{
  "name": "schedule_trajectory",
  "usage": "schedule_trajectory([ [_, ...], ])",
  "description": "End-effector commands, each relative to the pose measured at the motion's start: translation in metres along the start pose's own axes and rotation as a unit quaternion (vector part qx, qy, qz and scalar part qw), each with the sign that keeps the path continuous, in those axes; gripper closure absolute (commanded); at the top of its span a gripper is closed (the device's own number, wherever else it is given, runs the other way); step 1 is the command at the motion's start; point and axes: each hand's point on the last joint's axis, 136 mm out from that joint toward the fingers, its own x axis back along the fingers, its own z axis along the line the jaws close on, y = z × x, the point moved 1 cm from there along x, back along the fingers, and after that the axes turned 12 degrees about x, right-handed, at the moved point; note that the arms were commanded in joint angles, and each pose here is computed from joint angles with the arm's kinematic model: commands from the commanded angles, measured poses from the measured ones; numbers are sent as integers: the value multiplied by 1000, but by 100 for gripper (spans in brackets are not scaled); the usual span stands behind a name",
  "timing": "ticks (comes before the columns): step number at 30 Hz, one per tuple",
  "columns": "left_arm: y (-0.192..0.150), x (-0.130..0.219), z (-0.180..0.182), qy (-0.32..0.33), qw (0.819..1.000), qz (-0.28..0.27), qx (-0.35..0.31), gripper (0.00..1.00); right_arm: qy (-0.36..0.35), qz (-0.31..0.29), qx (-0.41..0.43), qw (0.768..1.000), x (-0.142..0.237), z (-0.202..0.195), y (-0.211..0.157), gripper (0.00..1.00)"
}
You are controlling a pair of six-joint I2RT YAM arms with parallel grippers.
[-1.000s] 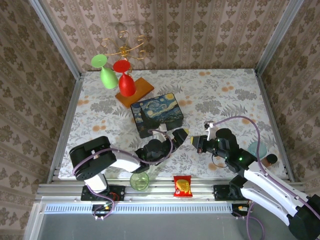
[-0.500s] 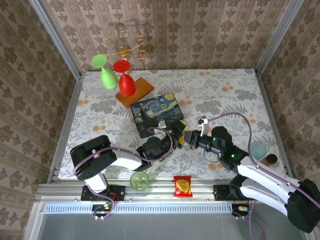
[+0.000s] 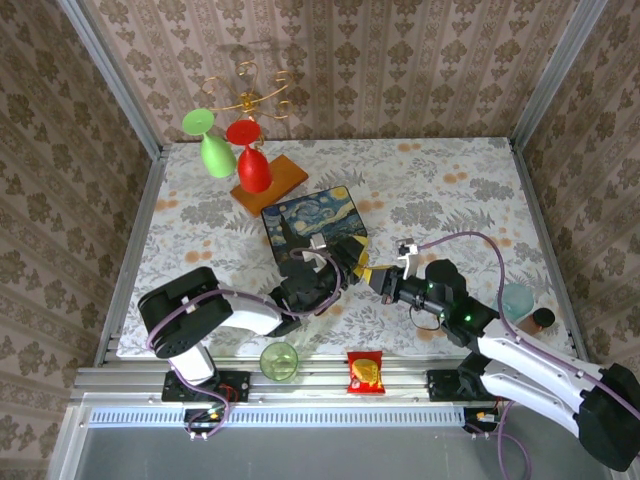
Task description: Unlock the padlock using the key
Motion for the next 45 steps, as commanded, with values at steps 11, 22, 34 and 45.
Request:
schedule_trajectory([
  [11, -4, -5, -8, -15, 1000, 17, -13, 74, -19, 6, 17, 1000, 4, -7, -8, 100],
  [22, 0, -10, -2, -6, 999, 23, -42, 100, -25, 12, 34, 999, 9, -7, -5, 97],
  [34, -25, -12, -72, -66, 963, 72, -251, 100, 134, -124, -112, 977, 33, 17, 73, 0],
  [45, -46, -3, -124, -121, 936, 96, -316, 100, 215, -205, -116, 948, 49, 43, 112, 17],
])
